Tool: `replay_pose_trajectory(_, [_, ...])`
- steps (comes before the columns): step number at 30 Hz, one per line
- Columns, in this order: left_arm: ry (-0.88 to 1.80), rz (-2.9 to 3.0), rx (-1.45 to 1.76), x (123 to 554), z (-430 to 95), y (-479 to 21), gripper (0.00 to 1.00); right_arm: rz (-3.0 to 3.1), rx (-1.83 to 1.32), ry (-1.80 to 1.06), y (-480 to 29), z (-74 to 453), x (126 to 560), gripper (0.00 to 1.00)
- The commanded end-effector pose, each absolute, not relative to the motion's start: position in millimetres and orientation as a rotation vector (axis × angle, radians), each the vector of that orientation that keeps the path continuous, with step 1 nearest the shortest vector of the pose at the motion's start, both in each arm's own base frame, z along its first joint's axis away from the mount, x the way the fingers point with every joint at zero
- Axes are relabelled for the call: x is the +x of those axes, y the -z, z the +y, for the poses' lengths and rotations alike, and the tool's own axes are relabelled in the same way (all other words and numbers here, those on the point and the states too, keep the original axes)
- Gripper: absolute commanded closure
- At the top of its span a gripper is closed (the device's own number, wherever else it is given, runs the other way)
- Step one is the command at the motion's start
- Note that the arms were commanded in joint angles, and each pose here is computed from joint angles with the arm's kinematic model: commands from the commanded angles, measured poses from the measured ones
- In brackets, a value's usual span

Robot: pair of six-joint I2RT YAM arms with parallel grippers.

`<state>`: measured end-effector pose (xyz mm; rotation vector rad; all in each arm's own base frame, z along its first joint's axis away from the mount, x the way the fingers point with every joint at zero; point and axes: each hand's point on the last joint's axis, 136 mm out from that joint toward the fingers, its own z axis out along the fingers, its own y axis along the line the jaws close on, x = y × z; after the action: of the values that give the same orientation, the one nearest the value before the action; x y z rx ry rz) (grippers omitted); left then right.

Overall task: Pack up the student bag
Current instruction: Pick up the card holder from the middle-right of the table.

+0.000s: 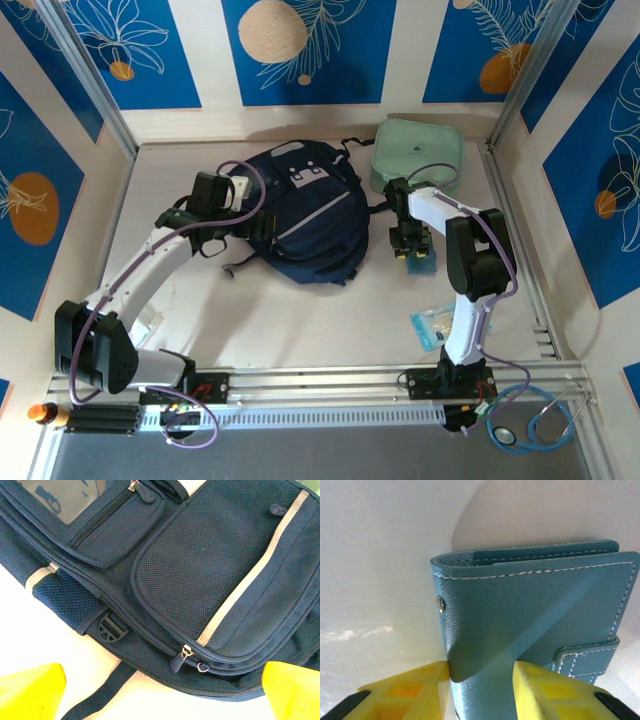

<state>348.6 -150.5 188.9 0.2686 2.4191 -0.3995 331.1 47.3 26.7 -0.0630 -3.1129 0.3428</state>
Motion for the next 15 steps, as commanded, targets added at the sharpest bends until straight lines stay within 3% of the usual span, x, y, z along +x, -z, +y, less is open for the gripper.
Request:
replay_pose_trajectory(1, [0.421,2.430,0.271,350,-151,-192,0.00,-3.052,-0.040,-0.377,-14,41,324,0.62])
replay_pose_trajectory(11, [0.480,2.426,0.281,352,-159,-195,0.00,-2.990,-0.001,-0.374,5,46,318,0.62])
replay_pose_trajectory(15, [0.523,2.421,0.305,352,-167,-198,0.00,-3.006,-0.013,-0.363,3,47,321,0.78])
